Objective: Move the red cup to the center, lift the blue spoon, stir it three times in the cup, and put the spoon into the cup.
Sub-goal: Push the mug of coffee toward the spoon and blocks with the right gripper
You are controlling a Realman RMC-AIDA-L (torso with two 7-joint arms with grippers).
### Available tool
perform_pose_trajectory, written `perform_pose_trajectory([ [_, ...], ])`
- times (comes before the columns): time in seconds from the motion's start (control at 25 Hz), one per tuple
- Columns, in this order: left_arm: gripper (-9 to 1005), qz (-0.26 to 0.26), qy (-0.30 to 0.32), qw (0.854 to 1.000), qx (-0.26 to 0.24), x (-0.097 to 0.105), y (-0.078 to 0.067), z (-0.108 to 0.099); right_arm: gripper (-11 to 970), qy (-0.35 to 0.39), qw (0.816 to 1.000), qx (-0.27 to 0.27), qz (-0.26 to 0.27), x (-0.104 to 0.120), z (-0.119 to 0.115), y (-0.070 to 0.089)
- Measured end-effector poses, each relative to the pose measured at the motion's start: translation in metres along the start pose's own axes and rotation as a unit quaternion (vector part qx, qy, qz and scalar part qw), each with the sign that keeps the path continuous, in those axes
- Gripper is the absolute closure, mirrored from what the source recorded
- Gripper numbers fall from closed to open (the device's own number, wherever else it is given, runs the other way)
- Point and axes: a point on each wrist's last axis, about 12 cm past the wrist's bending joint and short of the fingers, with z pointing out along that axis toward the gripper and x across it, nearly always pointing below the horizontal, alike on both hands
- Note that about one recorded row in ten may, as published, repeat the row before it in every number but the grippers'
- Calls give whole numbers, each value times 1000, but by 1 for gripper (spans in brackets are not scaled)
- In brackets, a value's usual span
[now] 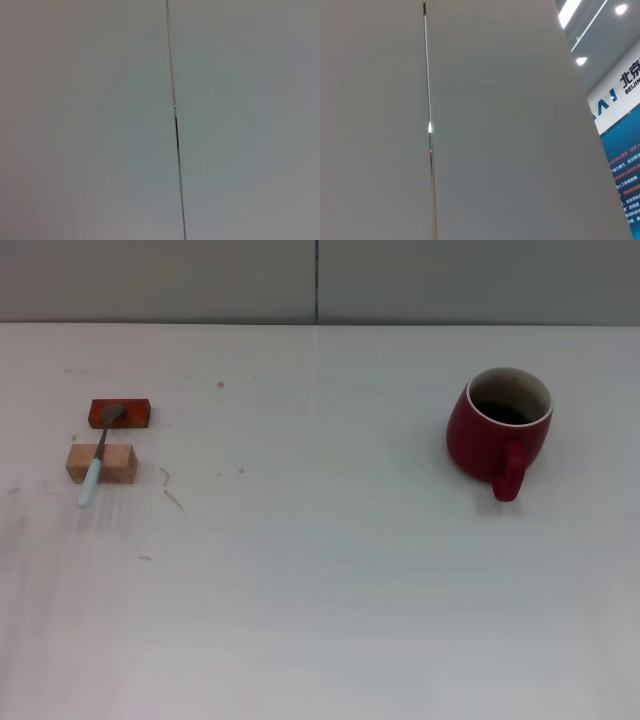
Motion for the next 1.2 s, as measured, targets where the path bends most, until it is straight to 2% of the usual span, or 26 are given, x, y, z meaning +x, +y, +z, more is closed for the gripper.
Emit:
perform_pose_trajectory([
  [0.56, 180, -1, -3, 1000, 2, -1, -1, 0, 266, 13, 1000, 3, 4, 5, 4, 1],
  [1.04, 181, -5, -8, 1000, 5, -3, -4, 5, 319, 125, 992, -10, 5, 45, 38, 12],
  [1.2, 181, -14, -9, 1000, 7, -3, -4, 6, 473, 159, 987, -17, 4, 57, 50, 18],
])
